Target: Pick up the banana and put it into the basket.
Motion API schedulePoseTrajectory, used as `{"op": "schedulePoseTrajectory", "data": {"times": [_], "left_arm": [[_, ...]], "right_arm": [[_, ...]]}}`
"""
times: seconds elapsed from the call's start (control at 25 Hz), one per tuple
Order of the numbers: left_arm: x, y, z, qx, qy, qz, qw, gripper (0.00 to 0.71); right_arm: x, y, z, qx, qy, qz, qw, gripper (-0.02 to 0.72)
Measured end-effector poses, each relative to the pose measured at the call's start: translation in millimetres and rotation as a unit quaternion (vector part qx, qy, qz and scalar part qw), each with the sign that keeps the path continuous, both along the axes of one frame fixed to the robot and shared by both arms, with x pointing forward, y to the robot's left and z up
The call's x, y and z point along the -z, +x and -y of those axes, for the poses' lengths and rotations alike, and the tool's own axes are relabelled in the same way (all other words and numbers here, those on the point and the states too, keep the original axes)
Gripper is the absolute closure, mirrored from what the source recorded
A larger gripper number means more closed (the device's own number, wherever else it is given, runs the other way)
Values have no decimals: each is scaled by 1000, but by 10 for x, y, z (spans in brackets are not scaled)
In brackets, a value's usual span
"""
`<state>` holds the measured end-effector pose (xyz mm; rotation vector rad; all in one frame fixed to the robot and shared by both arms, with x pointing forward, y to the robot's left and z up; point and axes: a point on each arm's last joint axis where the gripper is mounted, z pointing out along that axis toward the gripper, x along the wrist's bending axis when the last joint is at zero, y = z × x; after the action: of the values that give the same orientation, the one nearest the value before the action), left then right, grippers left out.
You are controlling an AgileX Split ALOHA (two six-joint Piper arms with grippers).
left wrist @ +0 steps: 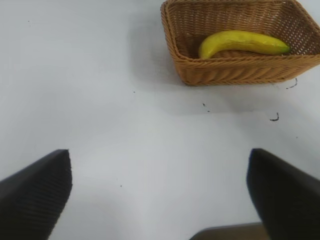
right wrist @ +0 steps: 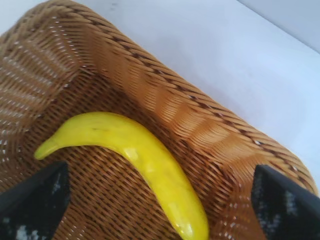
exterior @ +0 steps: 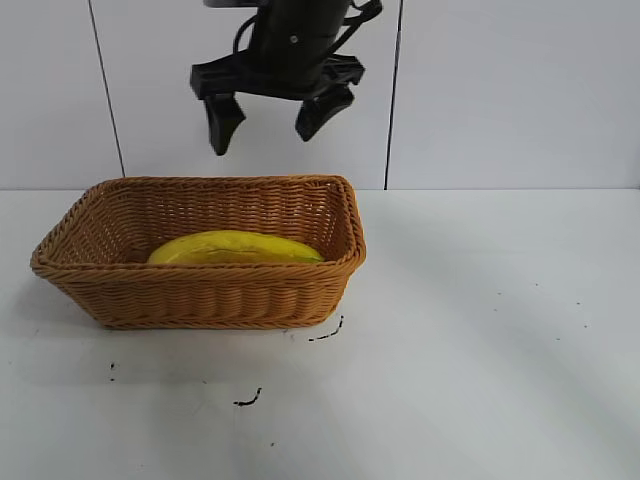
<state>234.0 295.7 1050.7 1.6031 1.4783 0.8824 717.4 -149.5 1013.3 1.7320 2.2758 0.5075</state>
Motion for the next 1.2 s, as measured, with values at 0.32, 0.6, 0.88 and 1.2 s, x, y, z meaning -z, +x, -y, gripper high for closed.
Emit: {"op": "schedulePoseTrajectory", "data": {"times": [0.32,0.6,0.88,1.2], "left_arm": [[0,0,0,0,0,0,1000,20],[0,0,0,0,0,0,1000,20],[0,0,0,0,0,0,1000,20],[0,0,0,0,0,0,1000,20]], "right_arm": [[27,156,1203,121,-12,-37,992,15],[39,129,1477,148,-10,-59,987,20],[-247,26,1352,138,17,-39,989,21],[-698,-666,1340,125,19,-46,991,21]]}}
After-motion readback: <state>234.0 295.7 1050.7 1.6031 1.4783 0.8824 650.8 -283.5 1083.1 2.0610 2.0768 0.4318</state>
